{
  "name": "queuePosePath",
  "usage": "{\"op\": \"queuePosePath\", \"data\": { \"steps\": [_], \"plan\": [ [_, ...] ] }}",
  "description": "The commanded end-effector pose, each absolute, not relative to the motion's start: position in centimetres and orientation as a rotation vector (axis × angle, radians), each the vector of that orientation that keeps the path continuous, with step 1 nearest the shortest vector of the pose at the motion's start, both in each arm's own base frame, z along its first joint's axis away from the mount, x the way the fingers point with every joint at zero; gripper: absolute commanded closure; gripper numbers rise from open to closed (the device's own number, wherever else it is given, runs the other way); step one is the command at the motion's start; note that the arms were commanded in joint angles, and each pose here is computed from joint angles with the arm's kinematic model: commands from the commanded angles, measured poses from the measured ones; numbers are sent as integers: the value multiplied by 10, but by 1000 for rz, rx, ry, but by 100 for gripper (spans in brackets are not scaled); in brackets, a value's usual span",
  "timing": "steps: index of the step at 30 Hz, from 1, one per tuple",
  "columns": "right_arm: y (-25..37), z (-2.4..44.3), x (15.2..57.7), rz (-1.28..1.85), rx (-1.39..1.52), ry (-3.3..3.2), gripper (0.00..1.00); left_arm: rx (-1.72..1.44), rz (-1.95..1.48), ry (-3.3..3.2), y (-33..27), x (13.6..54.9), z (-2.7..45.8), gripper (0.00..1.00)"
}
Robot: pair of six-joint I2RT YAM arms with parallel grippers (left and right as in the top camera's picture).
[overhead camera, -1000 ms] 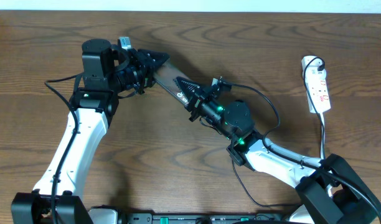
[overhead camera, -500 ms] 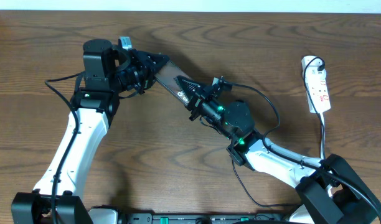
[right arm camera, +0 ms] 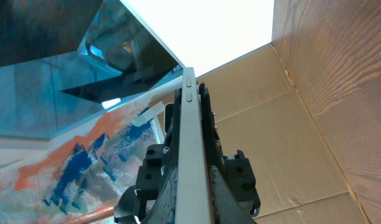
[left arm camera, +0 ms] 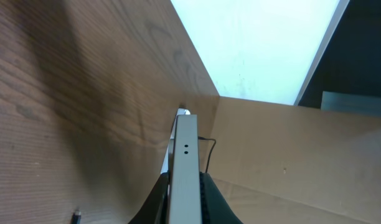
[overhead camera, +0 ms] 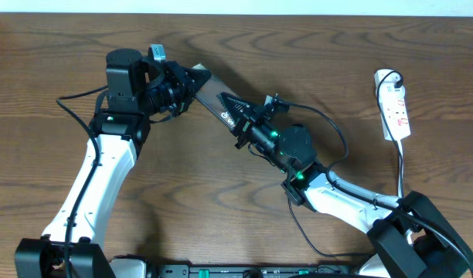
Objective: Plug charger to phone and switch on socket
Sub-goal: 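Grasp the phone's top end with the left gripper, holding it with both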
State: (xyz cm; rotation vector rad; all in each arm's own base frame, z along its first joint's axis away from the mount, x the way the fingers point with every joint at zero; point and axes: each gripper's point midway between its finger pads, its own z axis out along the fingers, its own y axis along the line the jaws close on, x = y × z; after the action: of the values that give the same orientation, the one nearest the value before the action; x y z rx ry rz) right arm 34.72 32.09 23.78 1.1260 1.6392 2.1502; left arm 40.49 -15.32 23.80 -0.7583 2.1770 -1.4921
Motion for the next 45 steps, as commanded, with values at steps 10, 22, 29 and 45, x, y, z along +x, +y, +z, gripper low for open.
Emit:
{"op": "queuePosePath", "data": {
  "steps": [10,22,29,45],
  "plan": [
    [325,244,345,2172,1122,1634,99,-703,-1463,2163,-160,407,244,92],
    [326,243,344,2169,1124,1639,99,-672,-1454,2168,-162,406,244,92],
    [327,240,344,2158,1127,1655,99,-672,-1454,2168,-162,406,244,92],
    [329,234,343,2143,1138,1688,75,-671,-1453,2172,-162,405,243,92]
  ]
}}
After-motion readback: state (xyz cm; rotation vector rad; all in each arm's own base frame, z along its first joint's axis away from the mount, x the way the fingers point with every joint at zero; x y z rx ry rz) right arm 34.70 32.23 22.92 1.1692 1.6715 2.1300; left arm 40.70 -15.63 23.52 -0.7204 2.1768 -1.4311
